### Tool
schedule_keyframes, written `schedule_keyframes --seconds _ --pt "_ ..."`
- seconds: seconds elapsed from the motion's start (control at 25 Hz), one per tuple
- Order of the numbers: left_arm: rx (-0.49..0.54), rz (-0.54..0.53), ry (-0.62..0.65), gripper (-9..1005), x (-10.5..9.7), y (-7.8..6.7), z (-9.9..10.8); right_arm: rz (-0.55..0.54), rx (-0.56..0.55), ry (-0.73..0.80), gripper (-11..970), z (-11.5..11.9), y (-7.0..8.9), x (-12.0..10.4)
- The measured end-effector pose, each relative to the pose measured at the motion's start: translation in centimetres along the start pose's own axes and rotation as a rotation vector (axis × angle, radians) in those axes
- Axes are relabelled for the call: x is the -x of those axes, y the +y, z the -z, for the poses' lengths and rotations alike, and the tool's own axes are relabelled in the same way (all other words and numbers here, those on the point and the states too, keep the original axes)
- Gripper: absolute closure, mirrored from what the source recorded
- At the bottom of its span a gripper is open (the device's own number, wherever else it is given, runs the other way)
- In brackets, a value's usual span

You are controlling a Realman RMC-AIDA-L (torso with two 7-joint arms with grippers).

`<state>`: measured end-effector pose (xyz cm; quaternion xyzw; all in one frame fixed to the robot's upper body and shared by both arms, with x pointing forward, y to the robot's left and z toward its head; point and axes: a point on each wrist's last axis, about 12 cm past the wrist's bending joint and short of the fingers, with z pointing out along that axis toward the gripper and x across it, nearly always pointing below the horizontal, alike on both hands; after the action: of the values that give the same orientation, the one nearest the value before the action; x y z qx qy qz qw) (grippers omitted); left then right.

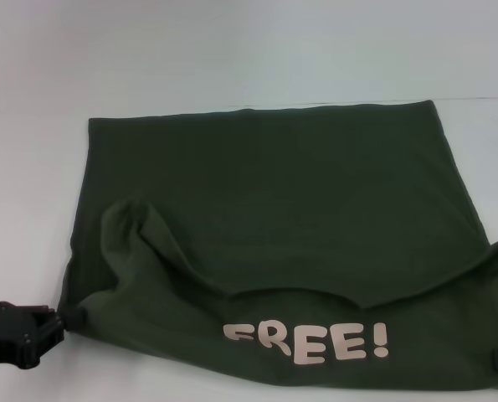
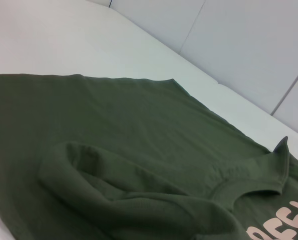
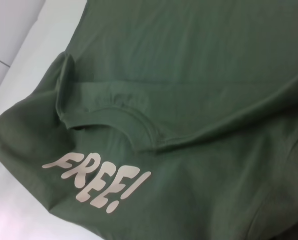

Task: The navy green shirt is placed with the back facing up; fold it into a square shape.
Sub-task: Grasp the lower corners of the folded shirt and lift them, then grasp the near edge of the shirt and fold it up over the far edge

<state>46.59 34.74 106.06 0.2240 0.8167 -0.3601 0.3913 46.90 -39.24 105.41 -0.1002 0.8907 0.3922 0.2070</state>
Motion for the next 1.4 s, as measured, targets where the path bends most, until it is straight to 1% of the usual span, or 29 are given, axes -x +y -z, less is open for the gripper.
schedule_keyframes --seconds 0.08,0.28,0.48,0.84,1.12,1.4 --pt "0.001 0.000 -0.001 994 0.0 0.0 0.0 0.005 0.002 -0.002 881 0.0 0.0 0.0" --pt "0.009 0.010 -0.006 994 -0.2 0.0 0.3 0.025 0.017 -0.028 916 0.4 0.1 -0.4" --pt "0.024 0.043 -0.035 994 -0.8 -0.1 1.2 0.047 0.046 -0.067 915 1.0 0.2 -1.5" --pt "-0.020 0.072 -0.041 994 -1.8 -1.0 2.1 0.072 0.069 -0.107 914 1.8 0.3 -3.2" --pt "-0.083 0.085 -0.006 994 -2.4 -1.9 1.9 0.077 0.054 -0.126 914 2.5 0.1 -3.4" --pt "-0.081 0.093 -0.013 994 -2.5 -1.9 2.0 0.095 0.063 -0.120 913 2.8 0.3 -3.7"
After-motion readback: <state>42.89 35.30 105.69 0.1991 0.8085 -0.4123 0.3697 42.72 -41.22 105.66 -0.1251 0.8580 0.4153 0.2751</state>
